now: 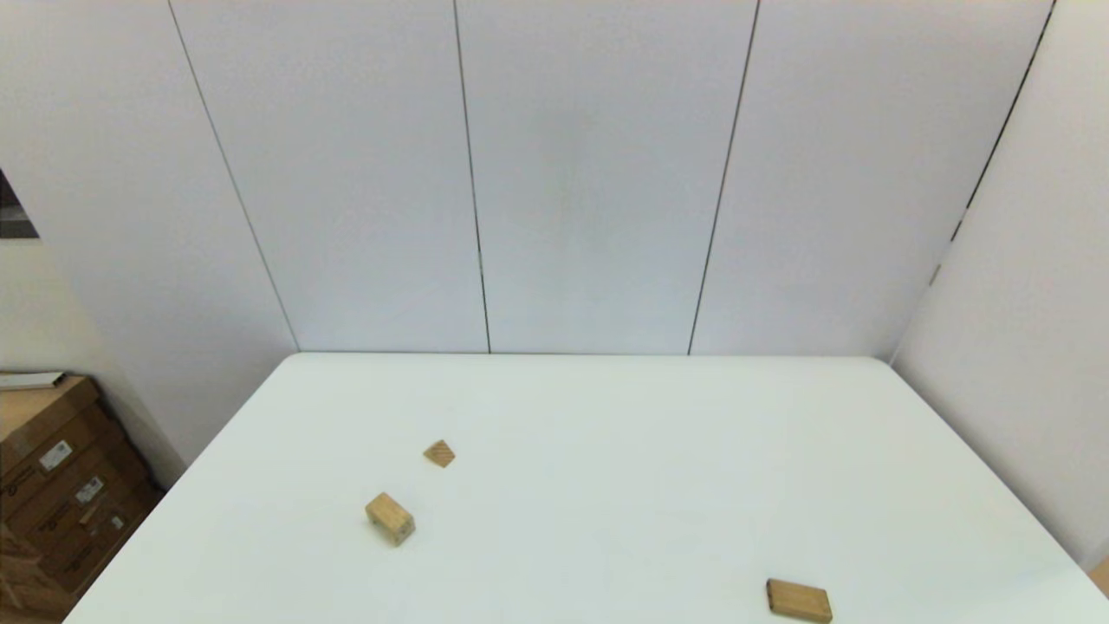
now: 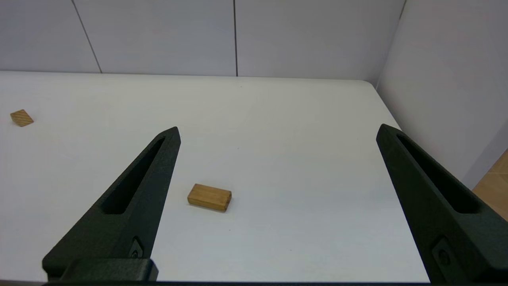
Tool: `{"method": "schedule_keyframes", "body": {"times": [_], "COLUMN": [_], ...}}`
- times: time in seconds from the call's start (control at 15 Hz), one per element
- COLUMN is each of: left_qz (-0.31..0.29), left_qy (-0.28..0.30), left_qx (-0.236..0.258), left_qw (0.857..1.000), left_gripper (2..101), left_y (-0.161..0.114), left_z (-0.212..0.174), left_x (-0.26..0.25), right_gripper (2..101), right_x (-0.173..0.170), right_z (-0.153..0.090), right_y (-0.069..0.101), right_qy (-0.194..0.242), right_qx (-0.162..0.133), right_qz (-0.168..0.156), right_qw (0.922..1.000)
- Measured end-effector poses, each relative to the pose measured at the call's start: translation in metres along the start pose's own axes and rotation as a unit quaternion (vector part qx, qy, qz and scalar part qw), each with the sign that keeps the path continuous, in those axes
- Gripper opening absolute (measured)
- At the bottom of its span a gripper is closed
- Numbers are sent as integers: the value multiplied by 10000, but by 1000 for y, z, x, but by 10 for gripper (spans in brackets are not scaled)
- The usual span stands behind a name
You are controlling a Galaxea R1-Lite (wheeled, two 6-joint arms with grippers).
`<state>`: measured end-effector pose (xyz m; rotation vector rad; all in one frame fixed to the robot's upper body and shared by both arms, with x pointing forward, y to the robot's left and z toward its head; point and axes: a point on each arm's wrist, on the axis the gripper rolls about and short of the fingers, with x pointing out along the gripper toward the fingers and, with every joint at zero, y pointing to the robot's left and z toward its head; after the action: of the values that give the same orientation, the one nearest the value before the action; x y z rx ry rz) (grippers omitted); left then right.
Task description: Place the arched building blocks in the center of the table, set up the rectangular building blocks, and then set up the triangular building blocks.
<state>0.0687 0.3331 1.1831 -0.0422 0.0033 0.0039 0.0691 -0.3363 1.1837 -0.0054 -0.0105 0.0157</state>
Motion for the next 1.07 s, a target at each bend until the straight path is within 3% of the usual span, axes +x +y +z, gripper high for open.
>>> {"method": "schedule_keyframes", "body": {"times": [0.6,1.07], "left_qz": [-33,-149], "left_qy": [70,795], "left_qx": [100,70], "left_qw": [9999,9967], "left_gripper": [978,978], "left_y": [0,-2], "left_z": [0,21], "left_x": [0,-14], "right_gripper": [980,980], "right_x": [0,0], "right_z": [0,0], "right_y": [0,0], "right_qy": [-2,0], "right_qx": [0,-2], "right_qz": [0,0], "right_qw": [10000,10000]}}
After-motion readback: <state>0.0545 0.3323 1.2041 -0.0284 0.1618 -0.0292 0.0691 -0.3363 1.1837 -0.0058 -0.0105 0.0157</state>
